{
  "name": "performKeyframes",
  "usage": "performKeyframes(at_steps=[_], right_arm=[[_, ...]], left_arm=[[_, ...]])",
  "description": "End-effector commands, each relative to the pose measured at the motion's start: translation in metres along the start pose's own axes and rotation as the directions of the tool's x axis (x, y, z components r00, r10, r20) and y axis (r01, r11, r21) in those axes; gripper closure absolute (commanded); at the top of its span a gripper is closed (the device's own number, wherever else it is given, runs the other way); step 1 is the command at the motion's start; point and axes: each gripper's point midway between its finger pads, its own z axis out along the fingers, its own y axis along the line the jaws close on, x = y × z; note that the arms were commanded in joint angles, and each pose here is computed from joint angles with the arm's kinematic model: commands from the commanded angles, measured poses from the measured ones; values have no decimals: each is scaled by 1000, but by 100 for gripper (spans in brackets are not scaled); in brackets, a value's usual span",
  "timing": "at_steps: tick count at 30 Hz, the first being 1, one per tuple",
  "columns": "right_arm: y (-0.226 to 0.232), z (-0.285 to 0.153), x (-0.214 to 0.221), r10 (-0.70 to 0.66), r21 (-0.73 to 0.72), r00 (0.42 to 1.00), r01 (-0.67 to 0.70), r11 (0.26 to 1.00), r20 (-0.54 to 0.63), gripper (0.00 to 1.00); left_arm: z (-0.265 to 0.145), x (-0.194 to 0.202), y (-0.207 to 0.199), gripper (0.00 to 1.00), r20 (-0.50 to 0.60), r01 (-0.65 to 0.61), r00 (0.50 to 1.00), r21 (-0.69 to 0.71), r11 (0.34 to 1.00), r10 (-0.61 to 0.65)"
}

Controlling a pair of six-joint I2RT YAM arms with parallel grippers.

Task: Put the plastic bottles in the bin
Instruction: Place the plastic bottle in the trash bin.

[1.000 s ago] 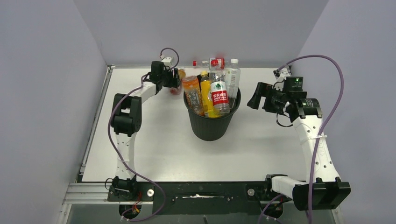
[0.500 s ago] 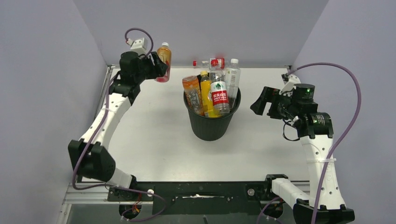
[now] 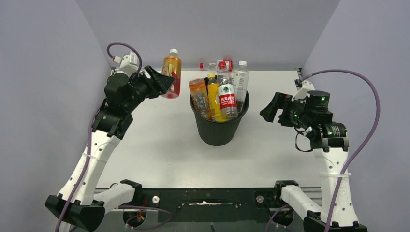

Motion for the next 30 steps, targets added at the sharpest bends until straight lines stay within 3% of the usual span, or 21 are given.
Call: performKeyframes(at_steps=[1, 10, 16, 23, 30], right_arm=[[10, -11, -11, 3, -35, 998, -1, 999, 60, 9], [11, -15, -9, 10, -36, 998, -8, 999, 61, 9], [12, -15, -8, 12, -37, 998, -10, 999, 55, 9], [11, -15, -5, 13, -37, 999, -11, 999, 48, 9], [9, -14, -3, 11, -32, 999, -9, 999, 40, 9]], left_arm=[[-28, -27, -73, 54, 73, 42, 996, 194, 980, -57], [-40, 8, -148, 54, 78, 53, 993, 349, 935, -86], [-40, 48, -177, 54, 113, 6, 992, 347, 938, -48], [-31, 77, -169, 54, 203, -82, 979, 245, 966, 32], [-31, 76, -153, 54, 278, -114, 959, 185, 976, 59]])
